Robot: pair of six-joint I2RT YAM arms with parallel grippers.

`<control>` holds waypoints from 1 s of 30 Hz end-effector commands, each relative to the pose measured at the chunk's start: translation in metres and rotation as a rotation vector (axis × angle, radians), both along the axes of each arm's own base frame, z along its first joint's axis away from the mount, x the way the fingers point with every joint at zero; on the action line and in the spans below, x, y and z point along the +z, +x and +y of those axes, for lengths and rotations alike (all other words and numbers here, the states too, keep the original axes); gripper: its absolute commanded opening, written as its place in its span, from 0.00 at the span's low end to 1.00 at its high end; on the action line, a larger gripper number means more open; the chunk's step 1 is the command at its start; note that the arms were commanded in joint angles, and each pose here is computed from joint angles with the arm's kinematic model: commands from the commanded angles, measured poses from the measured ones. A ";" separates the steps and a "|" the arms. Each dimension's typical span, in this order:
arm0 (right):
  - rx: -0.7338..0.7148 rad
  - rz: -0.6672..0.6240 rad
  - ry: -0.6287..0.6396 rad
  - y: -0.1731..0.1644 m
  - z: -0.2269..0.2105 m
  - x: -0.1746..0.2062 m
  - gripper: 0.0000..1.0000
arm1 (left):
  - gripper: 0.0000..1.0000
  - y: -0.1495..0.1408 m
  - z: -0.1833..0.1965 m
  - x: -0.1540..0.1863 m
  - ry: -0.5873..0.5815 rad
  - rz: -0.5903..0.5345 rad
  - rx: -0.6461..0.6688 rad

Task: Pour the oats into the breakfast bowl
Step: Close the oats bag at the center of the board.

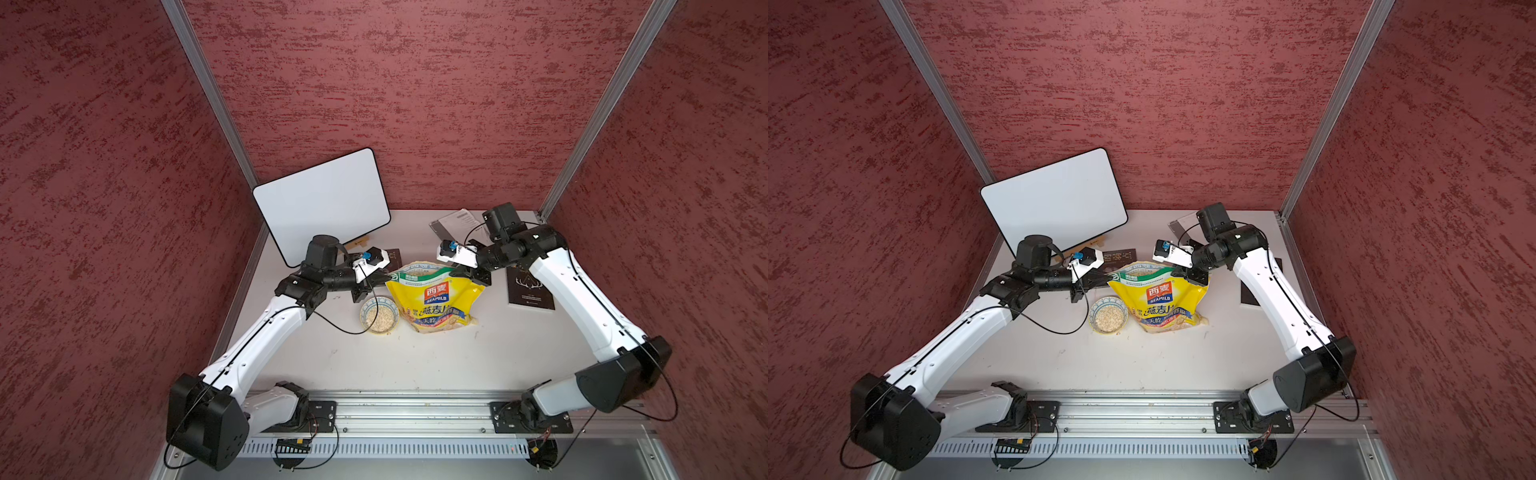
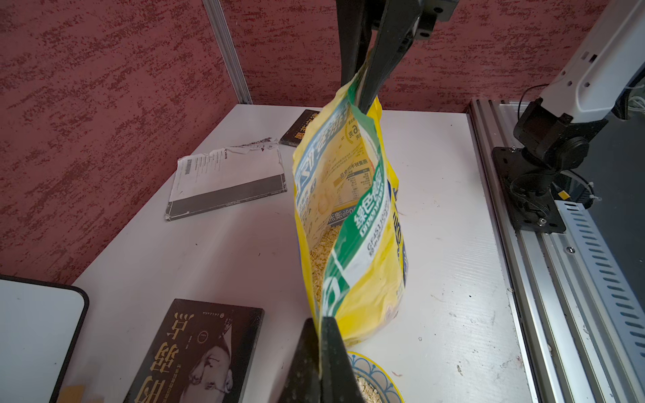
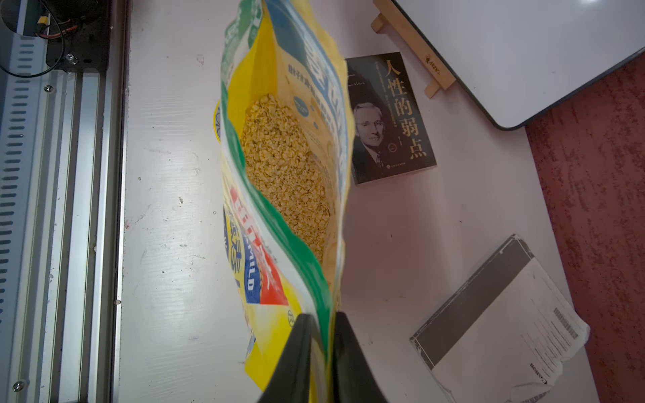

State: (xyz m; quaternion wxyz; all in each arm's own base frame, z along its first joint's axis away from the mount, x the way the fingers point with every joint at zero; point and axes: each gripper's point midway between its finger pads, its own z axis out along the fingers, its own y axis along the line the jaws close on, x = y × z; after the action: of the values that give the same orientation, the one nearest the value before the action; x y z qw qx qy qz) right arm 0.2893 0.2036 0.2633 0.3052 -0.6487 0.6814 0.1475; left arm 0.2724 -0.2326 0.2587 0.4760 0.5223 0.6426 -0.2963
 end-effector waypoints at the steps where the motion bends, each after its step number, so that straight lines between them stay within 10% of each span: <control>1: -0.008 -0.050 -0.014 -0.008 -0.007 0.014 0.07 | 0.00 0.002 0.004 0.019 -0.032 -0.077 0.012; 13: -0.058 -0.059 -0.036 -0.005 -0.021 0.016 0.00 | 0.00 0.003 0.010 0.016 -0.008 -0.101 0.035; 19: -0.072 -0.043 -0.046 -0.002 -0.025 0.010 0.13 | 0.00 0.003 0.008 0.017 -0.014 -0.105 0.028; 28: -0.090 -0.051 -0.055 0.001 -0.030 0.011 0.00 | 0.00 0.003 0.010 0.016 -0.010 -0.112 0.033; 30: -0.099 -0.057 -0.057 0.001 -0.033 0.012 0.12 | 0.00 0.003 0.009 0.016 -0.009 -0.112 0.031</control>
State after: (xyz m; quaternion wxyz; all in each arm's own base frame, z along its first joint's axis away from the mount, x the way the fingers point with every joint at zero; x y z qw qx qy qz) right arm 0.2913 0.1812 0.2693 0.3066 -0.6335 0.7015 0.1124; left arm 0.2737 -0.2256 0.2572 0.4854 0.5199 0.6454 -0.2785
